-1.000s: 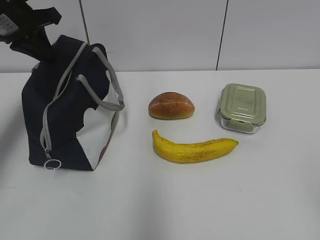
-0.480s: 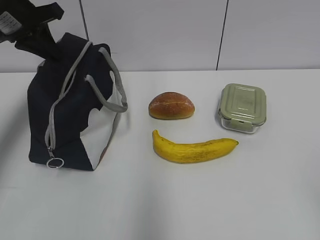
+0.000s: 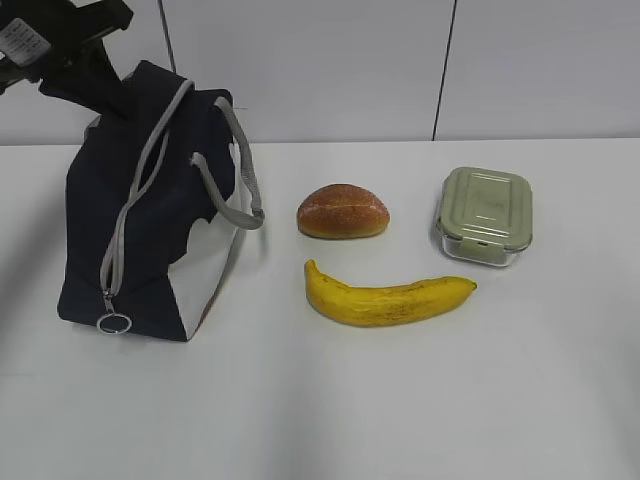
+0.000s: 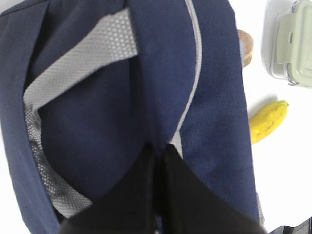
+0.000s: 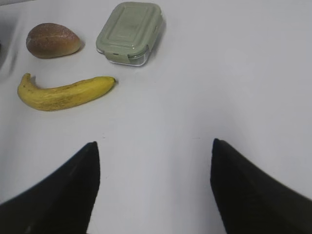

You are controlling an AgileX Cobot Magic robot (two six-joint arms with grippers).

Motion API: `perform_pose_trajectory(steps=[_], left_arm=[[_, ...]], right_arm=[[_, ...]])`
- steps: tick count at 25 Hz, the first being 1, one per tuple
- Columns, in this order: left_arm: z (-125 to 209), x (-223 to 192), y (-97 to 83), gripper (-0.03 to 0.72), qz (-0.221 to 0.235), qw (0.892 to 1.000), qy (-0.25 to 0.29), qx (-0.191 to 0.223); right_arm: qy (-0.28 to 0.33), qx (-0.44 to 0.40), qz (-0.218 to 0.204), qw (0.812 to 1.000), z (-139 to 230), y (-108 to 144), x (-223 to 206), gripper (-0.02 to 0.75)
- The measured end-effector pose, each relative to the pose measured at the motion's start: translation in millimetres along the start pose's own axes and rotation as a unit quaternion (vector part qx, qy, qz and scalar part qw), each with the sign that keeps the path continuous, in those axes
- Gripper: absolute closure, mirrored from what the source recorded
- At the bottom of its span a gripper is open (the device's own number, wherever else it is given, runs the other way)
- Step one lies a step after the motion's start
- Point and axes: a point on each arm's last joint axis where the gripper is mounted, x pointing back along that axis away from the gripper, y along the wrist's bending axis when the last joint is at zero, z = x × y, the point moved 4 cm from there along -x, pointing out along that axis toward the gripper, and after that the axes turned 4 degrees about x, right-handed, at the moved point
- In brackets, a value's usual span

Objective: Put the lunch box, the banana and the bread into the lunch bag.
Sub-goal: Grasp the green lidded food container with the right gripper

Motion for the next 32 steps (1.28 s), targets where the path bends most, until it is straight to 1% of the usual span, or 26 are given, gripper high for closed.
perform_pose_trajectory(steps=[4, 13, 17, 23, 32], left_arm=[[0.0, 0.0, 0.0, 0.686, 0.0, 1.0, 0.0, 0.0], [0.0, 0.0, 0.0, 0.686, 0.0, 1.0, 0.0, -0.001], [0.0, 0.0, 0.0, 0.686, 0.0, 1.0, 0.0, -0.003], [0.0, 0.0, 0.0, 0.686, 0.0, 1.0, 0.0, -0.005], [0.0, 0.0, 0.0, 0.686, 0.0, 1.0, 0.0, -0.008]], right_arm=[[0.045, -0.026, -0.027, 0.998, -12.4, 4.7, -27.6, 0.214], [0.121, -0.058, -0.047, 0.99, -54.0, 5.5, -78.0, 0.214], [0.141, -0.075, -0.059, 0.985, -76.3, 6.9, -98.5, 0.214], [0.181, -0.084, -0.068, 0.978, -106.0, 6.2, -134.5, 0.214], [0.237, -0.082, -0.073, 0.965, -132.8, 3.3, -192.3, 0.214]])
